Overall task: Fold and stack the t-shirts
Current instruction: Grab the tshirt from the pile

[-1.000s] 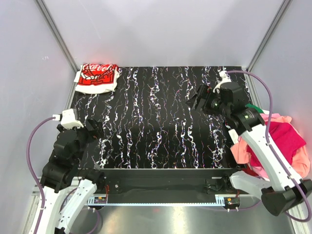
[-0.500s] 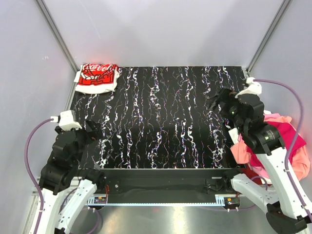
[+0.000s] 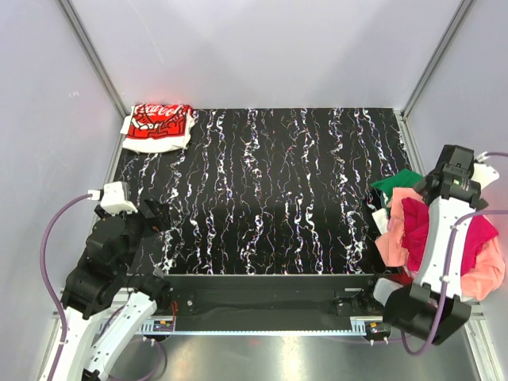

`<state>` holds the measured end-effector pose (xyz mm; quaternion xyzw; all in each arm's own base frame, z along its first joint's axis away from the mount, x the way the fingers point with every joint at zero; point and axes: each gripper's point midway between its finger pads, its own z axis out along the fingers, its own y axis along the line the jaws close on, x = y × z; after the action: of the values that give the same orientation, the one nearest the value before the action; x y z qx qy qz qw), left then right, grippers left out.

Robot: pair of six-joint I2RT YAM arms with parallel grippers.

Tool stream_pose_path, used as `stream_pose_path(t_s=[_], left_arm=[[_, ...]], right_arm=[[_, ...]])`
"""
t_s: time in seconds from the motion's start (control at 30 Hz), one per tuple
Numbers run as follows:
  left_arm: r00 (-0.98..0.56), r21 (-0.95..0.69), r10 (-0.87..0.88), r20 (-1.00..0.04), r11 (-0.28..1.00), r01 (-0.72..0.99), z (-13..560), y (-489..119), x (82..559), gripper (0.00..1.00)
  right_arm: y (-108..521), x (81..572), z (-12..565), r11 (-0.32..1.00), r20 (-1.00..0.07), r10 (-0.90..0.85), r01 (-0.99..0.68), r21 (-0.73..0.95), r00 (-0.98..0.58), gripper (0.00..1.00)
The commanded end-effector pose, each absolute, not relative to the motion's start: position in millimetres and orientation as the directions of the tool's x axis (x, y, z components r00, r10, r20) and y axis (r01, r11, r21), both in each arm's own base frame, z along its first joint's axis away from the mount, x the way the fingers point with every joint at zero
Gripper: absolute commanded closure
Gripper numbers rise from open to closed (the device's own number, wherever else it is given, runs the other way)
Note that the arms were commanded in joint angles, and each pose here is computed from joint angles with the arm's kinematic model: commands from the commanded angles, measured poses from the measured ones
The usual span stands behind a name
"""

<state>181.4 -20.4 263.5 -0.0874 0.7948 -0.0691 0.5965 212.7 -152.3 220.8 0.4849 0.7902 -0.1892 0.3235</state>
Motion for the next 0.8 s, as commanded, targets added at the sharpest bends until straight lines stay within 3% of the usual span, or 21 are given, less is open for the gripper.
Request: stream_pose_path(t_s=[0.0,0.23,0.27,0.3,0.33,0.37,0.5,0.63,0.67,0.7,0.73,0.77], left_arm=[[-0.227,-0.222,-0.225,-0.948,0.974,-0.038,273.5,-22.5,184.8,0.01],[-0.230,-0.219,-0.219,-0.948,0.975,-0.026,272.8,-25.0,185.2,0.01],[-0.229,-0.220,-0.220,-0.948,0.975,-0.024,273.0,-25.2,185.0,0.01],[-0.230,-0.219,-0.219,-0.948,0.975,-0.026,272.4,-25.0,185.1,0.01],[-0.228,-0.221,-0.222,-0.948,0.975,-0.030,272.7,-24.1,185.0,0.01],[-0.229,-0.218,-0.219,-0.948,0.975,-0.030,272.1,-24.1,185.1,0.01],[-0.230,-0.218,-0.219,-0.948,0.976,-0.031,271.9,-24.4,185.7,0.01],[-0.236,-0.216,-0.218,-0.947,0.976,-0.034,270.6,-24.5,186.5,0.01],[-0.239,-0.214,-0.216,-0.947,0.976,-0.036,270.1,-24.5,186.9,0.01],[-0.241,-0.214,-0.217,-0.946,0.976,-0.037,269.6,-24.6,187.0,0.01],[-0.244,-0.213,-0.215,-0.946,0.976,-0.038,269.1,-24.8,187.4,0.01],[-0.244,-0.211,-0.215,-0.946,0.976,-0.042,268.9,-24.0,187.7,0.01]], right_arm=[[-159.1,203.7,192.2,0.389,-0.630,0.719,0.921,0.014,-0.294,0.00],[-155.3,200.1,163.2,0.352,-0.598,0.760,0.935,0.048,-0.256,0.00],[-153.4,200.0,158.8,0.351,-0.579,0.774,0.935,0.053,-0.258,0.12],[-152.2,201.3,152.5,0.355,-0.567,0.781,0.933,0.059,-0.261,0.52],[-149.5,203.6,151.9,0.360,-0.561,0.787,0.929,0.080,-0.257,0.79],[-148.1,205.2,153.3,0.364,-0.563,0.787,0.926,0.096,-0.251,0.99],[-146.4,213.5,194.4,0.389,-0.627,0.755,0.900,0.195,-0.190,1.00],[-102.6,267.2,278.1,0.468,-0.593,0.796,0.743,0.479,-0.120,1.00],[-53.0,290.3,294.5,0.549,-0.579,0.789,0.658,0.516,-0.204,1.00],[-28.3,307.0,342.3,0.598,-0.614,0.765,0.563,0.570,-0.191,1.00],[-4.0,333.3,345.3,0.633,-0.612,0.751,0.533,0.561,-0.247,1.00],[64.6,348.6,364.5,0.720,-0.617,0.694,0.357,0.595,-0.370,1.00]])
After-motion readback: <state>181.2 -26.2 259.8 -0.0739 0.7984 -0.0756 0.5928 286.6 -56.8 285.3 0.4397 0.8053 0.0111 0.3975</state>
